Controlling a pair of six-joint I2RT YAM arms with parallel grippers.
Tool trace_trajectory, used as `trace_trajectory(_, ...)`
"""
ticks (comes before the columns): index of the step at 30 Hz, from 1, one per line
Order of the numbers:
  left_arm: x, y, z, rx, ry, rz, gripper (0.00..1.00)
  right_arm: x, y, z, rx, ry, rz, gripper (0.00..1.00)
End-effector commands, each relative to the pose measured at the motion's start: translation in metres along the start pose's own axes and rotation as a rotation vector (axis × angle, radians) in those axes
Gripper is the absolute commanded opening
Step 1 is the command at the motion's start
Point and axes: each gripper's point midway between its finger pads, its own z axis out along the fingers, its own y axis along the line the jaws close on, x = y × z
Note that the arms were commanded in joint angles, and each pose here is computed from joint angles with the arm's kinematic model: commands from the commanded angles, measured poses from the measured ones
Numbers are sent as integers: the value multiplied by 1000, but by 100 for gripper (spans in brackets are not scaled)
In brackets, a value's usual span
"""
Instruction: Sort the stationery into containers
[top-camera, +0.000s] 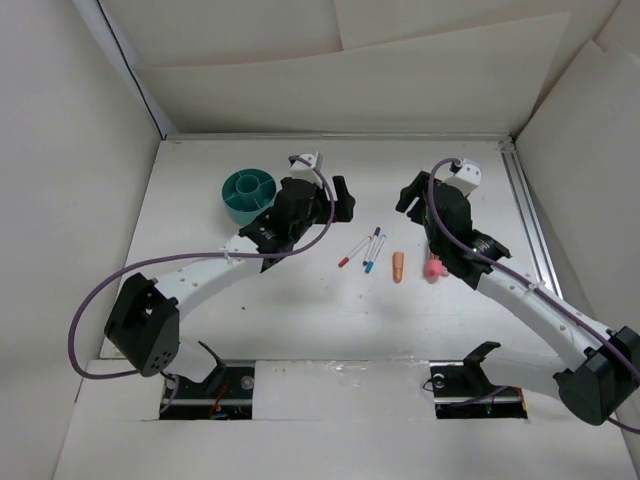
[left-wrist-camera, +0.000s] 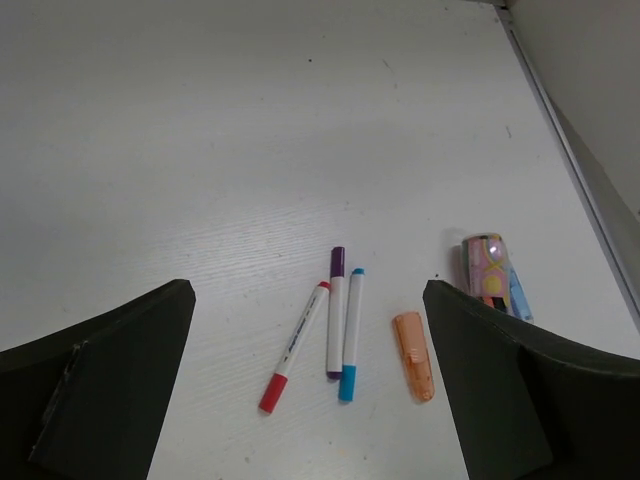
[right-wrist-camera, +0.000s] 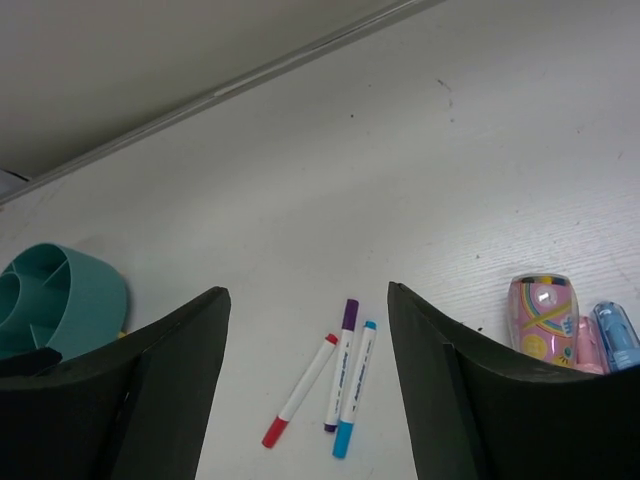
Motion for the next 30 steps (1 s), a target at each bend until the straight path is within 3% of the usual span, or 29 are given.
trace_trajectory(1, -13, -8, 8, 8, -33, 17, 100, -16, 0, 0, 7, -66, 58, 70)
trace_trajectory(4, -9, 4, 12, -56, -20, 15, 100, -18, -8, -4, 29, -86, 84, 64)
trace_trajectory(8, -5, 4, 9, -50, -77, 6, 100, -24, -12, -9, 37, -109, 104, 34)
trace_trajectory(9, -9, 5, 10, -59, -97, 2, 100, -21, -14, -8, 41, -103, 99, 14)
trace_trajectory(11, -1, 7, 16, -76, -65, 4, 100, -21, -14, -8, 42, -103, 99, 2)
trace_trajectory(13, 3, 26, 22, -199, -48, -29, 100, -21, -14, -8, 42, -103, 99, 0)
trace_trajectory(19, -11, 31, 9, -247, -112, -64, 100, -17, -14, -6, 47, -96, 92, 0)
trace_trajectory(30, -9, 26, 33, -128, -32, -6, 98, -11, -13, 1, 57, -81, 78, 0)
